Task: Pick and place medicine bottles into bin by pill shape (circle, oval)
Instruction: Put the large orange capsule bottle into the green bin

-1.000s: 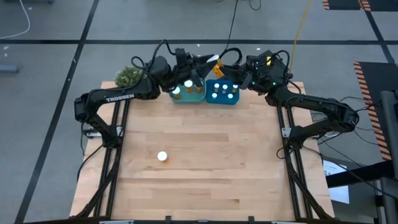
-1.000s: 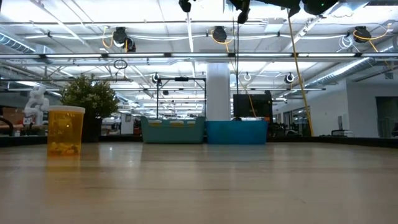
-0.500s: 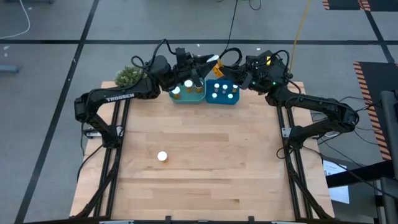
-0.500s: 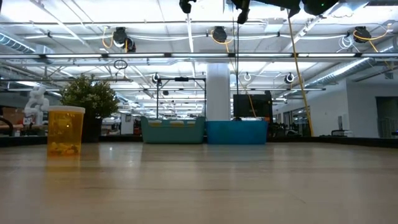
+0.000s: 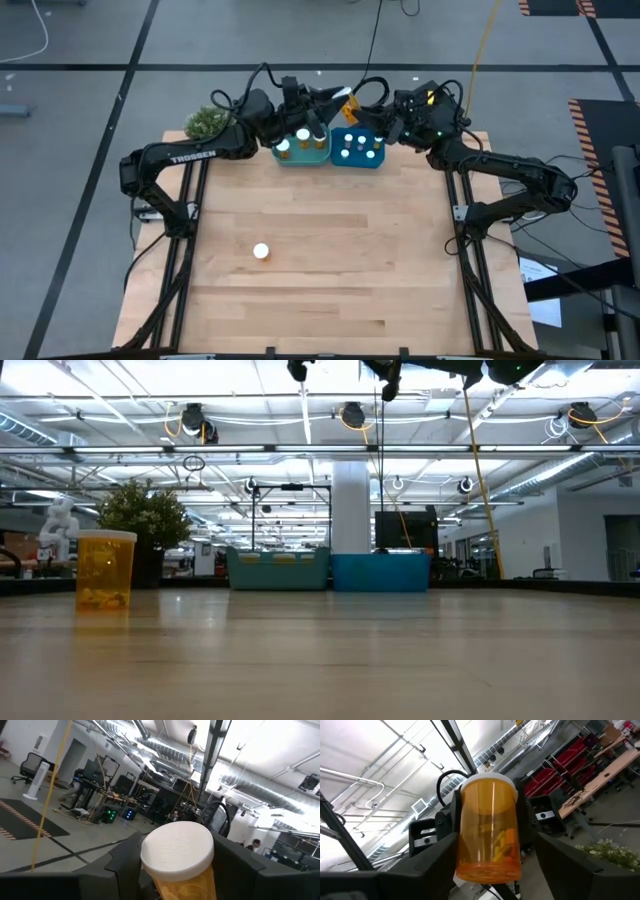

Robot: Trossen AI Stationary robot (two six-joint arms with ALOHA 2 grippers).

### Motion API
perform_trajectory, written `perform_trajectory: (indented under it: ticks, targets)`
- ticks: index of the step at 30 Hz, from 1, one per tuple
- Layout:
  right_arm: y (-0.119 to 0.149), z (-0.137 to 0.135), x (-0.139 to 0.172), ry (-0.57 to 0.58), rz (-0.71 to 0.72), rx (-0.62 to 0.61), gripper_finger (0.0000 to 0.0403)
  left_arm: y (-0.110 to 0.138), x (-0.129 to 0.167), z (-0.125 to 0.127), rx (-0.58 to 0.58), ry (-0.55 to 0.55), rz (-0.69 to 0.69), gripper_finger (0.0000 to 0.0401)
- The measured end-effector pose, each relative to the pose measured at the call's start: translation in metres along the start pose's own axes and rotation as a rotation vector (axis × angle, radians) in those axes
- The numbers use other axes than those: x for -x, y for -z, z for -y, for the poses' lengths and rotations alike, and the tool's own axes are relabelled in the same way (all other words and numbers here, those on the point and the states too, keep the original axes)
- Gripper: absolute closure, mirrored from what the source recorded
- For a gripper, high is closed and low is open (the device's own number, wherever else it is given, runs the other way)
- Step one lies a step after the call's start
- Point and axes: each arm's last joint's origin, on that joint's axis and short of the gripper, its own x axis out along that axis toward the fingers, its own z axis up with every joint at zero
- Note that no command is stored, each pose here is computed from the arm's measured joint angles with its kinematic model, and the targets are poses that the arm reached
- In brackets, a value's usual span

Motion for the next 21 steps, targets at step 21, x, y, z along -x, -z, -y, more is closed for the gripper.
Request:
perform_trajectory:
  ticks: [21]
  targets:
    - [-0.008, 0.007, 0.004, -0.015, -0.022, 0.006, 0.0224, -0.005, 0.002, -0.016, 0.078, 0.088, -0.104, 0.013]
